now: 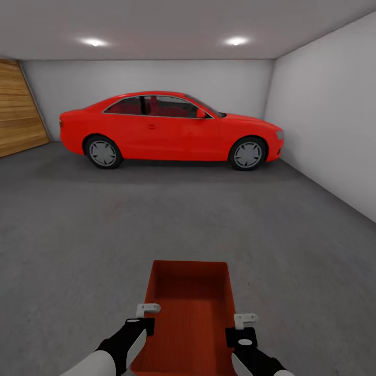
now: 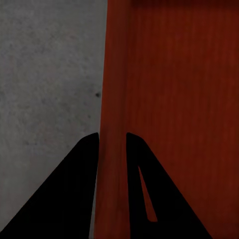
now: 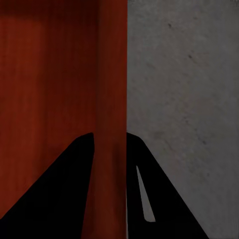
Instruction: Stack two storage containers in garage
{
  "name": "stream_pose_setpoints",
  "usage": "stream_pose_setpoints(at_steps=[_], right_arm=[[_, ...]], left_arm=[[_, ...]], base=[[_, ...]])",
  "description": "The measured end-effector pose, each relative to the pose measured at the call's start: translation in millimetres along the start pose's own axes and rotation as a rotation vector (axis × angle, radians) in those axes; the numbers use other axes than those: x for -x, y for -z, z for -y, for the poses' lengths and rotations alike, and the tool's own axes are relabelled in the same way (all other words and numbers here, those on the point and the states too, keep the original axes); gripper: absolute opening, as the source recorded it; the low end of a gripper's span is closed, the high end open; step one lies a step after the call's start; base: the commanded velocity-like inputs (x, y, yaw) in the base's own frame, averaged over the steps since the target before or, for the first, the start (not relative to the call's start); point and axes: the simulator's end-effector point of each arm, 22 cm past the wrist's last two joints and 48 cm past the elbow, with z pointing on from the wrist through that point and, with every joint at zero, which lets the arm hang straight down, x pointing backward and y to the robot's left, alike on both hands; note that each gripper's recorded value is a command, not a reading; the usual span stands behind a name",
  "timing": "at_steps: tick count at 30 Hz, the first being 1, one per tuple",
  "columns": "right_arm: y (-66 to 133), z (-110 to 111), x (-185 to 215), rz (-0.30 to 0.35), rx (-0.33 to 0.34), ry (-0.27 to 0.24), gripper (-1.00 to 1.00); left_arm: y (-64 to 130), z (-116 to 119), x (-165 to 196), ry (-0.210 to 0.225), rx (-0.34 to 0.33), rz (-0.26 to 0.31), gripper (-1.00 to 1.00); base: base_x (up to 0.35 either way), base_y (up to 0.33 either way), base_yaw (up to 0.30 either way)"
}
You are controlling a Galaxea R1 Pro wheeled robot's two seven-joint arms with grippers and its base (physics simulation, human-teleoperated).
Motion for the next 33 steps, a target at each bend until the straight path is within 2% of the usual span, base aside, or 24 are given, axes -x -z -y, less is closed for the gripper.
stream_pose_setpoints(at_steps=[33], right_arm=[[-0.1,0.4,0.1,0.000,0.000,0.000,-1.00]], left_arm=[[0.1,0.4,0.2,0.000,0.000,0.000,-1.00]], base=[[0.321,0.000,0.000]])
